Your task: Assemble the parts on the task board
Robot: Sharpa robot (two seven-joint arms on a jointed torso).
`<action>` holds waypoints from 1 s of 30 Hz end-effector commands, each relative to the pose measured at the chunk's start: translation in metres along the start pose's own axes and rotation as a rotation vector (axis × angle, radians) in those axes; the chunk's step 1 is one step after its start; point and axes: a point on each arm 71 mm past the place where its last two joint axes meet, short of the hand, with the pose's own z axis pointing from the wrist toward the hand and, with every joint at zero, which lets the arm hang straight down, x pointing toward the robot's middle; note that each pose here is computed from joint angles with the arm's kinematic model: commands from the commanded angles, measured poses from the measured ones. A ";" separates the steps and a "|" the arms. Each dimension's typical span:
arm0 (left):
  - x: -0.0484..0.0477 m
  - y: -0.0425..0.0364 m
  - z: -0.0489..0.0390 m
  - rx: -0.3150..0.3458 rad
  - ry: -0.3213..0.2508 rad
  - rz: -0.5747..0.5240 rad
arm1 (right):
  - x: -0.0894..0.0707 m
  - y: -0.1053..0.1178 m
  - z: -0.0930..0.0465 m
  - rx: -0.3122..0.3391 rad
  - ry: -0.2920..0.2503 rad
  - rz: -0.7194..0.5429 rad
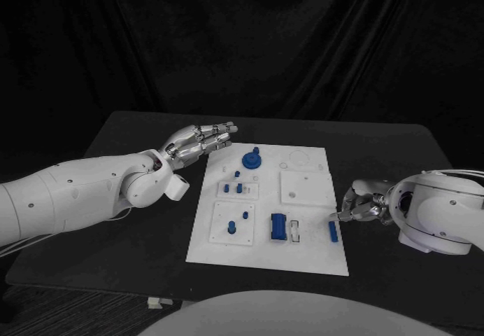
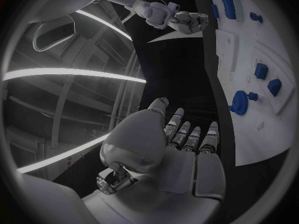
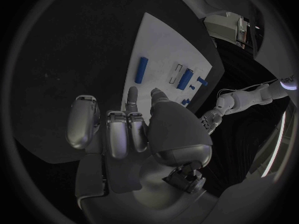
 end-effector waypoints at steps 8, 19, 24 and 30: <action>0.0018 -0.0007 0.0007 0.013 0.003 -0.011 | 0.011 0.000 0.003 0.041 -0.024 -0.055; 0.0019 -0.0004 0.0008 0.013 0.005 -0.012 | 0.025 0.001 0.010 0.041 0.007 -0.058; 0.0025 -0.0001 0.0012 0.012 0.007 -0.014 | 0.032 0.001 0.013 0.042 0.025 -0.060; 0.0030 0.0004 0.0014 0.012 0.009 -0.015 | 0.038 0.000 0.017 0.048 0.043 -0.065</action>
